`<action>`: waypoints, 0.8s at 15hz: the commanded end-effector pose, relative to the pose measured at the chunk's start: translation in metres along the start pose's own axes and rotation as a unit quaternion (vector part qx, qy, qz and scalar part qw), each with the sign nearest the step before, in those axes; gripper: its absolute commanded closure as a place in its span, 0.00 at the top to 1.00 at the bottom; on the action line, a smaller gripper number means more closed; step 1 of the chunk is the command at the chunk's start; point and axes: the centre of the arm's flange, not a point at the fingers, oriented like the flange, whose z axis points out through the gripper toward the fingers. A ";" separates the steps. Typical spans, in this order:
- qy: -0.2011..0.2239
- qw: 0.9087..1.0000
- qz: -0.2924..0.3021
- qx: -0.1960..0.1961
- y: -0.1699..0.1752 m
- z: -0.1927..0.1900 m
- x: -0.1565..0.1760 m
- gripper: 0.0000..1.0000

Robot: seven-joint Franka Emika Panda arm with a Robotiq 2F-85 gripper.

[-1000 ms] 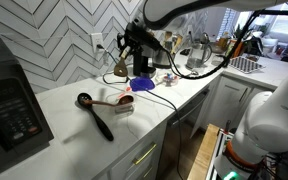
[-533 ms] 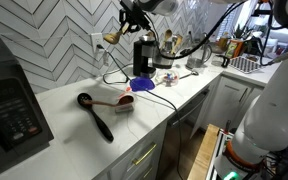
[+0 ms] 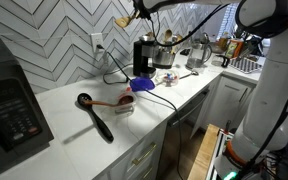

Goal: Put the wooden spatula on top of the silver bowl.

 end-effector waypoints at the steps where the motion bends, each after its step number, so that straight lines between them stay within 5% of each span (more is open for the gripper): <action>1: 0.099 0.995 0.001 -0.023 -0.006 0.002 0.029 0.06; 2: 0.057 0.998 -0.003 -0.006 0.000 -0.002 0.025 0.06; 3: 0.066 0.998 -0.001 -0.007 0.001 -0.002 0.031 0.25; 5: 0.064 0.998 -0.003 -0.007 0.000 -0.001 0.028 0.25; 6: 0.062 0.998 -0.004 -0.006 -0.001 -0.001 0.025 0.06; 8: 0.102 0.993 -0.049 -0.014 0.001 0.007 0.034 0.06; 12: 0.095 0.989 -0.085 -0.081 0.023 0.025 0.044 0.06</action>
